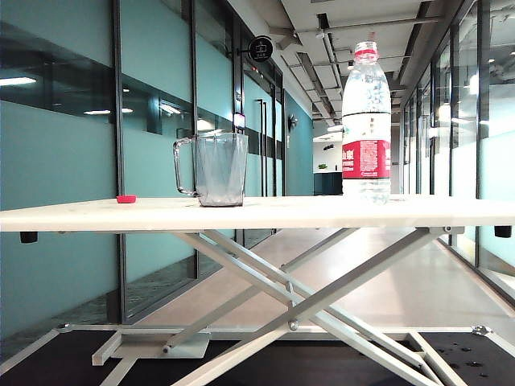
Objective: Pick up the mineral water bottle on the table and pour water into the mug until it's half full.
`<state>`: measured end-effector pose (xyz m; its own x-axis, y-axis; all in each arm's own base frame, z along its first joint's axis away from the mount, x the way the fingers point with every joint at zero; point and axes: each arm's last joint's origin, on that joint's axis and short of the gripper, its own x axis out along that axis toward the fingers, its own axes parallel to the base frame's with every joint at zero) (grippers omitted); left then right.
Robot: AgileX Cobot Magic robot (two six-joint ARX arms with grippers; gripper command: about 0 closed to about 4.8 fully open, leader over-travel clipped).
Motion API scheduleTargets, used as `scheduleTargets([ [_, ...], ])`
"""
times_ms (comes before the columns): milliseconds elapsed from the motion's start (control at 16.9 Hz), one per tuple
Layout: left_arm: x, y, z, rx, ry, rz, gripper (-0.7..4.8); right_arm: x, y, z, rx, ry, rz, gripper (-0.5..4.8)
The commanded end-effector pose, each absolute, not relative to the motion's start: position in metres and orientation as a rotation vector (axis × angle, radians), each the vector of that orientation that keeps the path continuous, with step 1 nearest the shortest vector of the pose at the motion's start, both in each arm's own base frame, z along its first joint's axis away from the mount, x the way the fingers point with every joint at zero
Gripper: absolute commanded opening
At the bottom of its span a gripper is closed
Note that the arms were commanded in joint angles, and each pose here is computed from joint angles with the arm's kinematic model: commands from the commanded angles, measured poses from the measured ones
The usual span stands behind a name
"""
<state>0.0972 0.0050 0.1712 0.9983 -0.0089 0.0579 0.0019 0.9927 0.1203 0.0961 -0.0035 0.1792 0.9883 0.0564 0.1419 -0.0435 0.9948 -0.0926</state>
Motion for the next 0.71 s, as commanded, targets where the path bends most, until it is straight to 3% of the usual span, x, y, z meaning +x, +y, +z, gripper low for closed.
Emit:
scheduleTargets([
  [59, 0.0971, 0.0051, 0.1726, 0.121, -0.067, -0.001, -0.05, 0.0959, -0.0036, 0.1800, -0.088, -0.160, 0.050, -0.04],
  [590, 0.0971, 0.0049, 0.1728, 0.116, -0.070, -0.010, -0.05, 0.0959, -0.0036, 0.1800, -0.088, -0.160, 0.050, -0.04],
  [708, 0.0969, 0.0018, 0.1728, -0.029, -0.066, -0.122, -0.05, 0.0959, -0.0036, 0.1800, -0.088, -0.160, 0.050, -0.04],
])
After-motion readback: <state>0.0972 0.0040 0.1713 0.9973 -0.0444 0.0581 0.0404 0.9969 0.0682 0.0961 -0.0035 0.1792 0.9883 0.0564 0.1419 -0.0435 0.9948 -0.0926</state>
